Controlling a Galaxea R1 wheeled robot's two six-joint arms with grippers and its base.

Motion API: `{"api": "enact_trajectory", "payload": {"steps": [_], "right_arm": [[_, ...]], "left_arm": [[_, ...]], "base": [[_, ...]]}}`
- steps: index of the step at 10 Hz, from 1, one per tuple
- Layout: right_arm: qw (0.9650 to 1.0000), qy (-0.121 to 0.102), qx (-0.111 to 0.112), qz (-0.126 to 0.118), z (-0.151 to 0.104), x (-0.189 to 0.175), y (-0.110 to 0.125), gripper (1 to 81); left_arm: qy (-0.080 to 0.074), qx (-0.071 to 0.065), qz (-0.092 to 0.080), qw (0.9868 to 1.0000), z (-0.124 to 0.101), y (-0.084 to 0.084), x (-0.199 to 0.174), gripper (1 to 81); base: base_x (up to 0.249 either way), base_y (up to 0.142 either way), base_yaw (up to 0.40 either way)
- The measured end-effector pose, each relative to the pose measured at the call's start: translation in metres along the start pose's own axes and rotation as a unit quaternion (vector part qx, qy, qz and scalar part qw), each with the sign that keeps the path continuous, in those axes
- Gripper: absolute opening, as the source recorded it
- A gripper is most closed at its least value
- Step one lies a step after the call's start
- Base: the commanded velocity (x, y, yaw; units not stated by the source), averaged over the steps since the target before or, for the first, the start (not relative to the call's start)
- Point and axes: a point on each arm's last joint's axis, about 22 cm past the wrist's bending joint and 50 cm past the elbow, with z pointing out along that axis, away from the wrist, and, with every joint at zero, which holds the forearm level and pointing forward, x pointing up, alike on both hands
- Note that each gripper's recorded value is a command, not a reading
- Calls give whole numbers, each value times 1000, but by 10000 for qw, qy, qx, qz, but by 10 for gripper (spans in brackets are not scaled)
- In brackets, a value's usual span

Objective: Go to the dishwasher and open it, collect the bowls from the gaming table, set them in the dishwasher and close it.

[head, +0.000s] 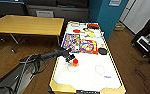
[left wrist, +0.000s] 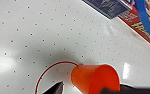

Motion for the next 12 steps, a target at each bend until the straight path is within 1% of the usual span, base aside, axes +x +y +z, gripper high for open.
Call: {"api": "enact_trajectory", "payload": {"steps": [2,3,4,5,6,8,10,11,12], "right_arm": [[10000,-2,1,2,0,0,0,10],[10000,2,-1,2,0,0,0,10],[10000,0,-1,2,0,0,0,10],[10000,3,-5,-1,1,0,0,10],[10000,1,-6,-1,2,-1,1,10],[10000,0,2,4,3,-2,0,10],[10000,1,-5,-3,4,-2,1,10],[10000,6,-18,-9,5,-2,2,10],[10000,12,2,-8,7,-2,0,10]], "left_arm": [[12,48,-63,10000,6,7,-1,811],[41,106,-128,9999,9,6,1,811],[89,201,-199,9996,11,1,5,811],[135,283,-225,9993,12,-4,9,811],[109,316,-223,9992,17,-8,4,811],[-108,405,-279,9987,37,-25,-23,811],[-232,466,-311,9982,49,-38,-40,811],[-259,459,-280,9982,54,-42,-46,10],[-209,404,-147,9989,56,-39,-47,10]], "base": [[0,0,0],[0,0,0],[0,0,0],[0,0,0],[0,0,0],[0,0,0],[0,0,0],[0,0,0],[0,0,0]]}}
